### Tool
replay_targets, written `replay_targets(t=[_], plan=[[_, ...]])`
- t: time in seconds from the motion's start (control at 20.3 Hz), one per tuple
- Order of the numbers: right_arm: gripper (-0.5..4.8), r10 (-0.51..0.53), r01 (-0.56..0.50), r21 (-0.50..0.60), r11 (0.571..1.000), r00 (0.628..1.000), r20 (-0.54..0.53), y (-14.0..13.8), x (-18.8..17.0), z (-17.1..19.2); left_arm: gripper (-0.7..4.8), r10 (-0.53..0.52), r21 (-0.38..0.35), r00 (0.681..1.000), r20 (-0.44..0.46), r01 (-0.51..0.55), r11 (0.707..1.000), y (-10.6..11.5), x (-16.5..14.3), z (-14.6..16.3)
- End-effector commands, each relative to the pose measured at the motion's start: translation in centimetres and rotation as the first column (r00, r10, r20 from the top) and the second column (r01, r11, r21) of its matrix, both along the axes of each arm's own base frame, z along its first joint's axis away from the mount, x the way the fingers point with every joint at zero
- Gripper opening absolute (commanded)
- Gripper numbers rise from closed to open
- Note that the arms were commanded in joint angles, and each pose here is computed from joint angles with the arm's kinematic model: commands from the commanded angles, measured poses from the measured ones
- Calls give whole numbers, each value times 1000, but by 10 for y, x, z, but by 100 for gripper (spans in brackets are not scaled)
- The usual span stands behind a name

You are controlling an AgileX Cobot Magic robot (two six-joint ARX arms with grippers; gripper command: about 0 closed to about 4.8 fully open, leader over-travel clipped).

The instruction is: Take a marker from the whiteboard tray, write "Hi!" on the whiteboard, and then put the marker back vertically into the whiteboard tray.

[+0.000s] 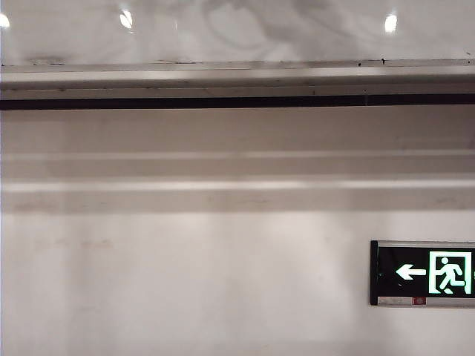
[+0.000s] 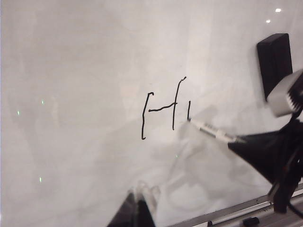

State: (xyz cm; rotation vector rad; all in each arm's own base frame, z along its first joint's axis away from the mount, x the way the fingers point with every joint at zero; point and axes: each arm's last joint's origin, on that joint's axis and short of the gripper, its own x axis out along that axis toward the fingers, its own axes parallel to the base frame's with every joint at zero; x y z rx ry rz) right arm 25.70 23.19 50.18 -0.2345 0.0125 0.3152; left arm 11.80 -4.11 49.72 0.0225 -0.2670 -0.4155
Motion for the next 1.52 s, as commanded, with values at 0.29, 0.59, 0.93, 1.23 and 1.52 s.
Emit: replay_targets(t=[0.29, 0.59, 0.93, 1.23, 1.52], plan=[[-1, 46, -50, 79, 996, 998, 53, -11, -26, 23, -5, -5, -6, 1000, 13, 5, 1000, 0, -2, 2], [-1, 52, -72, 123, 990, 987, 154, -12, -27, 35, -5, -5, -1, 1000, -4, 5, 1000, 0, -1, 0], [-1, 44, -64, 124, 990, 987, 156, -7, -16, 29, -5, -5, -2, 1000, -2, 5, 1000, 0, -1, 1], [-1, 31, -51, 122, 991, 988, 153, -4, -10, 25, -5, -5, -2, 1000, -1, 5, 1000, 0, -1, 1], [-1, 27, -44, 116, 992, 989, 146, -3, -5, 22, -5, -5, -2, 1000, -1, 5, 1000, 0, -1, 1]])
